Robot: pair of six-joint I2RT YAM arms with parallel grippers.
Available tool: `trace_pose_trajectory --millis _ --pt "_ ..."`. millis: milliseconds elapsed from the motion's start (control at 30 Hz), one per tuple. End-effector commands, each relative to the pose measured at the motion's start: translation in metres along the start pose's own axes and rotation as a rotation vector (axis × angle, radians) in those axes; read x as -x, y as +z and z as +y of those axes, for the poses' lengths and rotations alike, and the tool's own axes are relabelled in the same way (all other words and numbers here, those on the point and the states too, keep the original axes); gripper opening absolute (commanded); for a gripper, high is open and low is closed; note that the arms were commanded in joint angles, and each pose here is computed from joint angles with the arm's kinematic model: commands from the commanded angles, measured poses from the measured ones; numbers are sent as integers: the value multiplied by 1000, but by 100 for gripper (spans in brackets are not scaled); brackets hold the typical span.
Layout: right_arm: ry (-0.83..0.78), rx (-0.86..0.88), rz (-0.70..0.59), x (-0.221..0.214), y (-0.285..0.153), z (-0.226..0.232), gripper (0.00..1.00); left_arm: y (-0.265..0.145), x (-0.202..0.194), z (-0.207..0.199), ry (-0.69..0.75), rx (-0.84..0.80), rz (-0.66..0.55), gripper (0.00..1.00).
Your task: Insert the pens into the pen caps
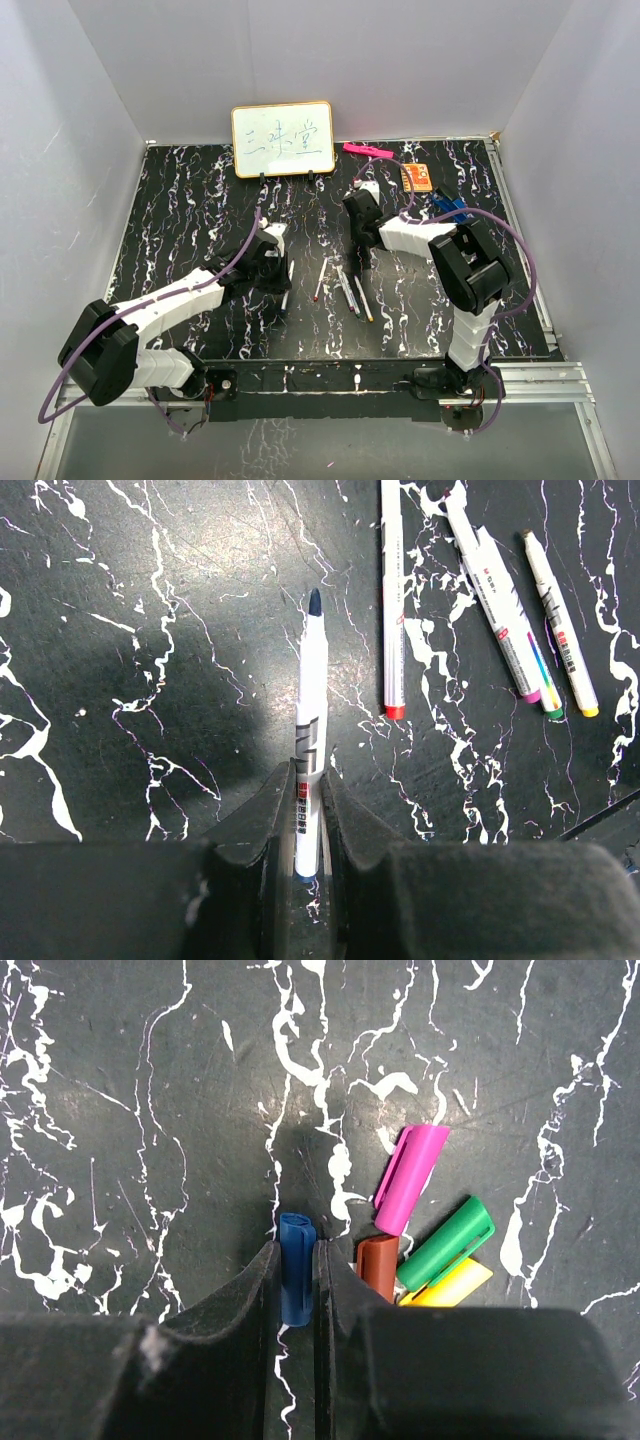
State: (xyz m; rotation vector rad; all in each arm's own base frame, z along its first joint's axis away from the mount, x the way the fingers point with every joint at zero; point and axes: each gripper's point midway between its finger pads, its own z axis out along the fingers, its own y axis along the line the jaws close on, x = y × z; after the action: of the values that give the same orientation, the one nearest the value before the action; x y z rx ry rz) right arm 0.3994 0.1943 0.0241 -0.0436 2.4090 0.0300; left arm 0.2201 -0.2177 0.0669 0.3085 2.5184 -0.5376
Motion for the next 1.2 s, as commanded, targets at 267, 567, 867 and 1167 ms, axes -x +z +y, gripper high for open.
trace_pose_trajectory --millis 267,567,867,1167 --pt "17 49 27 -4 8 14 19 -6 10 -6 15 -7 -16 0" --pt "20 48 53 -14 9 12 33 -7 10 -5 13 -1 -17 0" --pt "17 38 100 -30 14 10 11 -8 9 -4 13 1 -16 0" --pt "3 13 156 -51 15 2 0 -6 10 -6 20 -12 -19 0"
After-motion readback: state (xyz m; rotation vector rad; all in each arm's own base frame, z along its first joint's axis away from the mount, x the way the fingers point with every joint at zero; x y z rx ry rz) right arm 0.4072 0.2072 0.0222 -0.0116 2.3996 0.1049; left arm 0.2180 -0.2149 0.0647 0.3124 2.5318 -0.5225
